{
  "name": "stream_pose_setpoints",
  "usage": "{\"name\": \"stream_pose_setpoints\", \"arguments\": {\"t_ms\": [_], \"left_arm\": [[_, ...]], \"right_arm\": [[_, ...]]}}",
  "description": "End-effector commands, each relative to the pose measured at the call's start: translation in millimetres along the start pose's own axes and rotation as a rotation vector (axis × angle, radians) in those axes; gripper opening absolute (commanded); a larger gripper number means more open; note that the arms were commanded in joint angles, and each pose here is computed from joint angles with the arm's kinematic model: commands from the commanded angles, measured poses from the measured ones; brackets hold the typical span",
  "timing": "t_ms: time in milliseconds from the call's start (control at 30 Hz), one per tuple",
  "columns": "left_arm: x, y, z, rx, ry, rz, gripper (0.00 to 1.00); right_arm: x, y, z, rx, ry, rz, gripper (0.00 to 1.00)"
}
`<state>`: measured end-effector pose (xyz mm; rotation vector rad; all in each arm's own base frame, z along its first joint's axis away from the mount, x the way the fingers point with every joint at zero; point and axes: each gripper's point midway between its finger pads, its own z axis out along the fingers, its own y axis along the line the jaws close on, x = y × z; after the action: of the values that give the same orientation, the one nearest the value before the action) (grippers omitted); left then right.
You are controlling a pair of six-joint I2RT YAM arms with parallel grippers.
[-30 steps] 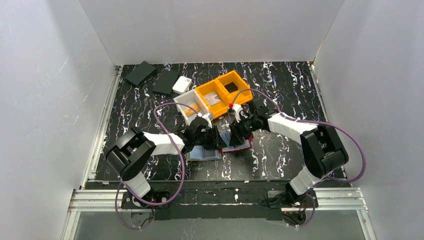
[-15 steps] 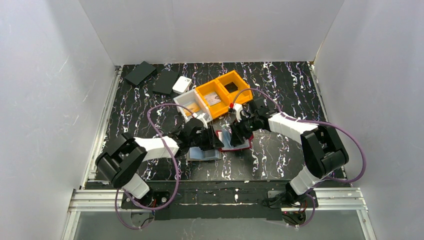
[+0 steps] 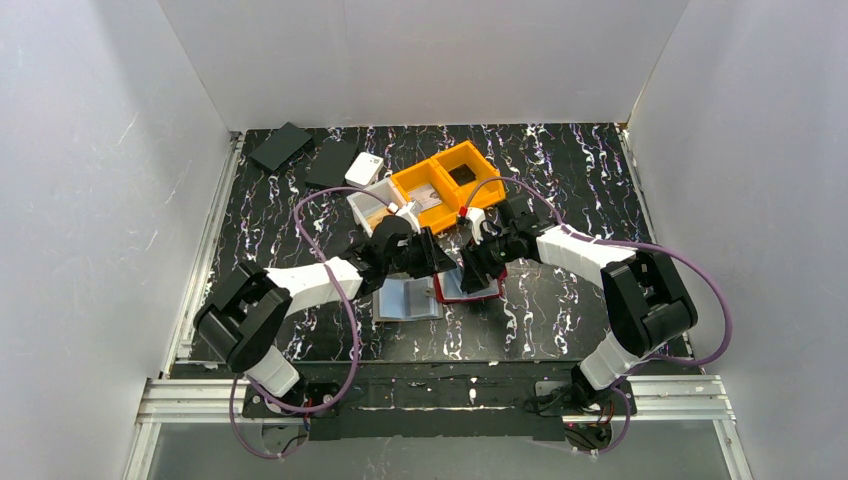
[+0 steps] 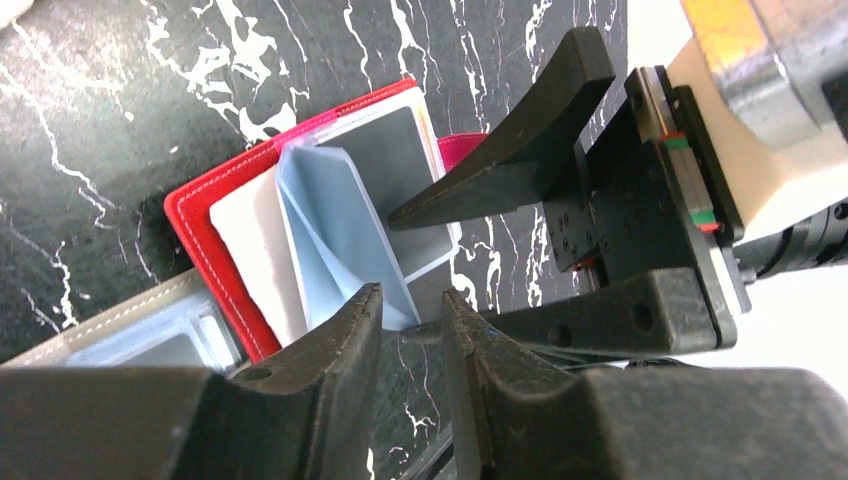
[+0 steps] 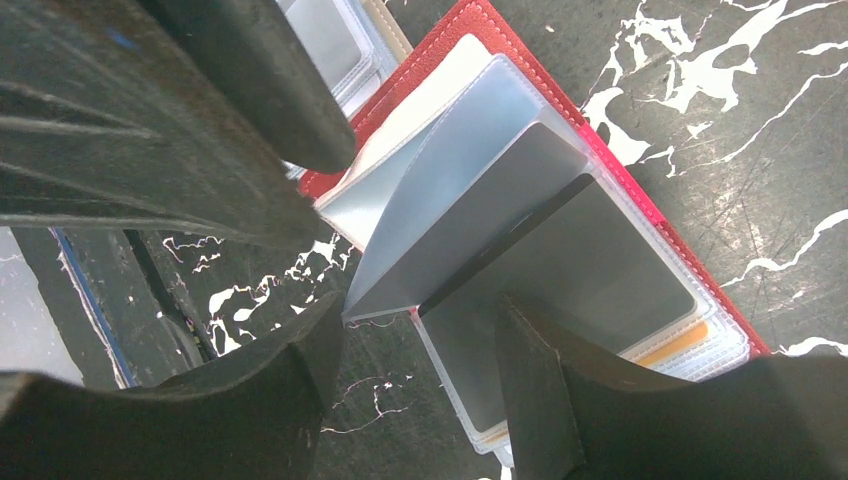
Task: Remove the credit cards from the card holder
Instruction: Open the card holder at the center of the board.
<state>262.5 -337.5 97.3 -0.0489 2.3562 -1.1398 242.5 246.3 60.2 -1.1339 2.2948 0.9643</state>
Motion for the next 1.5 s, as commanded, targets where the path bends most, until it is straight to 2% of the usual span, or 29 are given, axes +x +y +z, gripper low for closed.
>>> {"name": "stream_pose_setpoints", "arguments": {"t_ms": [0,233,400,633,867,1000,1067,1467], "left_arm": [[-14,-3,7,-0.018,-0.016,0.013,0.24],[-8,2,23,-0.021,0.035,0.007,0.19],[1,21,32,-0.063,0.07,-0.004,0.14],[11,54,18,-0.151,0.072,-0.025,0.11],[8,29,22,-0.052,0.122,0.019,0.14],[4,18,26,-0.014,0.135,0.027,0.15],[6,16,30,-0.005,0.155,0.017,0.15],[26,20,52,0.009,0.256,-0.017,0.15]], "right_arm": [[-6,-6,-2,0.016,-0.007,-0.013,0.63],[-5,-6,-1,0.014,-0.004,-0.012,0.63],[-4,-6,-1,0.016,-0.001,-0.011,0.63],[-4,-7,-1,0.016,0.0,-0.011,0.63],[-6,-6,-2,0.01,-0.01,0.0,0.63],[-7,-10,-6,0.009,-0.027,0.027,0.56],[-7,-11,-7,0.003,-0.033,0.038,0.53],[-7,-14,-11,-0.074,-0.067,0.136,0.5]]}}
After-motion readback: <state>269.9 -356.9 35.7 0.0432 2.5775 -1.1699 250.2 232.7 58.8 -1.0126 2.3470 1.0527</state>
